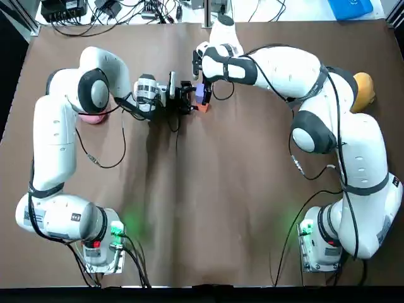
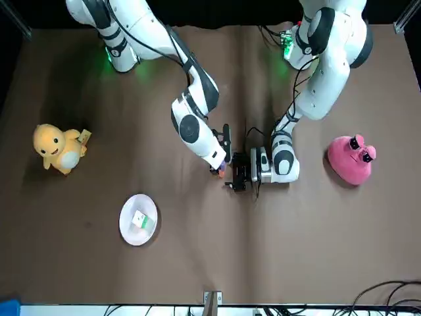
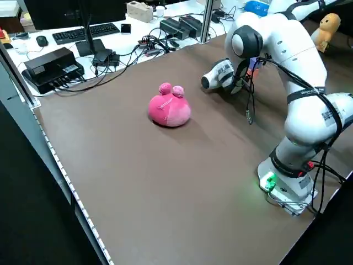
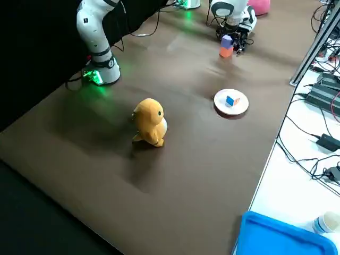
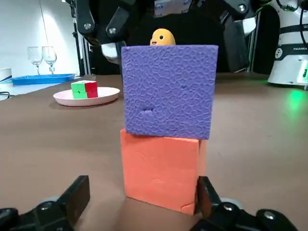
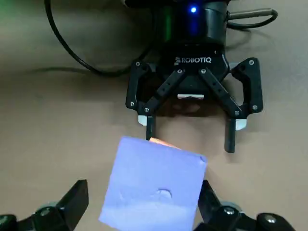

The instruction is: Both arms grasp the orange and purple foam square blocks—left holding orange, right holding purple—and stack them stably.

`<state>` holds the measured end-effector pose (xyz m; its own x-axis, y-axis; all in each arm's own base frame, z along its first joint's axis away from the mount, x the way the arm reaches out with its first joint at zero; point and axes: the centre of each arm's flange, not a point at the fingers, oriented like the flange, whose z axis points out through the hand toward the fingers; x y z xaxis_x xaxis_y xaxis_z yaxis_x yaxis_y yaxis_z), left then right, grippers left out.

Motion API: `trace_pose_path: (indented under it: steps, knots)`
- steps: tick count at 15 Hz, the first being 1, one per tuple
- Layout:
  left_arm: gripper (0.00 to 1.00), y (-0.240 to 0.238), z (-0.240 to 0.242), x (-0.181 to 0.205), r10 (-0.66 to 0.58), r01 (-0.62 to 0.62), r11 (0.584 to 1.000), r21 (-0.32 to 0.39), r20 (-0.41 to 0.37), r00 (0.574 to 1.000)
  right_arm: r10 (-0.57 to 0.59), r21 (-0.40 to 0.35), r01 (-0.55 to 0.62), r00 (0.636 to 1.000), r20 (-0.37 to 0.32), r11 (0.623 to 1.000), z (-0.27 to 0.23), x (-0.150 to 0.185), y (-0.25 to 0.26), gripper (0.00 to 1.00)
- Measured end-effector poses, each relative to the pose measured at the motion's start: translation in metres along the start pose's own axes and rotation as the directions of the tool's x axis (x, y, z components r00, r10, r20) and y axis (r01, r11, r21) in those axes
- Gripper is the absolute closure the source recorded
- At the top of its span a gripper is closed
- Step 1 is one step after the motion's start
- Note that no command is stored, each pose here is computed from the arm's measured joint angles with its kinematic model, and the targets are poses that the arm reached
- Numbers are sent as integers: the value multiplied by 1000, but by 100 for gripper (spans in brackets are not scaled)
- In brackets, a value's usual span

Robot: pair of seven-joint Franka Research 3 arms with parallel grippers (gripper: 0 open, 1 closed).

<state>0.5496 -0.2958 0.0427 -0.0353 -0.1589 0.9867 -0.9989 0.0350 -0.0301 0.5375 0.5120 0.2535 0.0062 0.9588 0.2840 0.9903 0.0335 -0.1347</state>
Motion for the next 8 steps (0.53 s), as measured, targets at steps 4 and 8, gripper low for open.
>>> trace_pose_path:
  steps: [4,8]
  knots:
    - [1,-1,-9,-1,6,-6,1000,-7,10,1000,2,10,-2,1000,-8,1000,-6,3,-1,0]
    - [1,-2,-12,-1,10,-10,1000,-11,6,1000,3,24,-3,1000,-11,1000,-11,5,-4,0]
